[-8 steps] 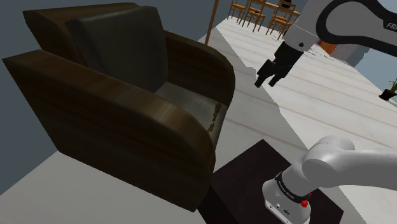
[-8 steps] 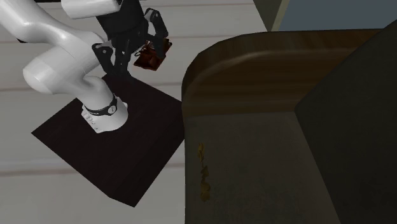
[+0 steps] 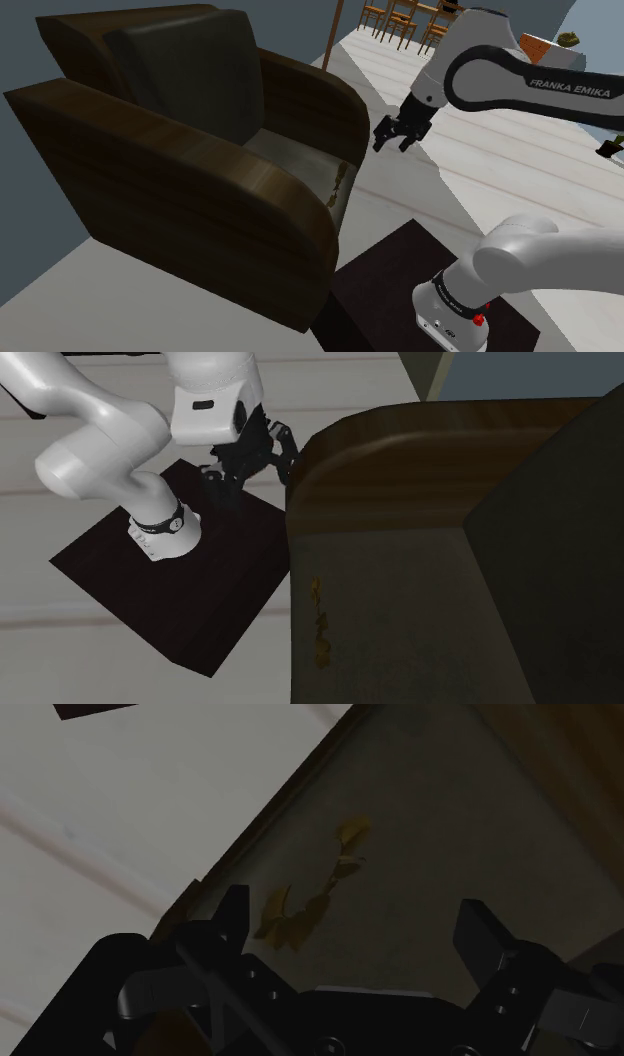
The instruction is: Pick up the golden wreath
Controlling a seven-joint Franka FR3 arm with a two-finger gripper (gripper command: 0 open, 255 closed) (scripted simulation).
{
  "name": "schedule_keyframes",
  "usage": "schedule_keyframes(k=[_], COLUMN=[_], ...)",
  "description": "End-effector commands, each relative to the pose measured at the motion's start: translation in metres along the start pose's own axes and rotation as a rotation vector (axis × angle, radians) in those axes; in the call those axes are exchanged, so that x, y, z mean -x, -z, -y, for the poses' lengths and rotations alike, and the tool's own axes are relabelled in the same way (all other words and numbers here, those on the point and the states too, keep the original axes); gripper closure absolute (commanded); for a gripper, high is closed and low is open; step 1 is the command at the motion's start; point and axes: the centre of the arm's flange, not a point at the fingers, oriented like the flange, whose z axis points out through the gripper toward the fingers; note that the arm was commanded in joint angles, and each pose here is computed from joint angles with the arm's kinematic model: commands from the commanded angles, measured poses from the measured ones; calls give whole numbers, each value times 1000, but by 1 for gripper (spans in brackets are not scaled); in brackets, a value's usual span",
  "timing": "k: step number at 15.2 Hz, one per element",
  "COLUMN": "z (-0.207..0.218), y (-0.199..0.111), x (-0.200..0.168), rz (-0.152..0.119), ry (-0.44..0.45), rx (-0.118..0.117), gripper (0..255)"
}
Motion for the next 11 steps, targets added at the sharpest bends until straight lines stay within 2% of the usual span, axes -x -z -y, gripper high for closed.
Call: schedule_keyframes(k=[1,11], z=[6,27], y=[-21,-141], x=[-8,-56], rz=[-19,-100], ry=[-55,-319], rx=[17,106], gripper=[0,0])
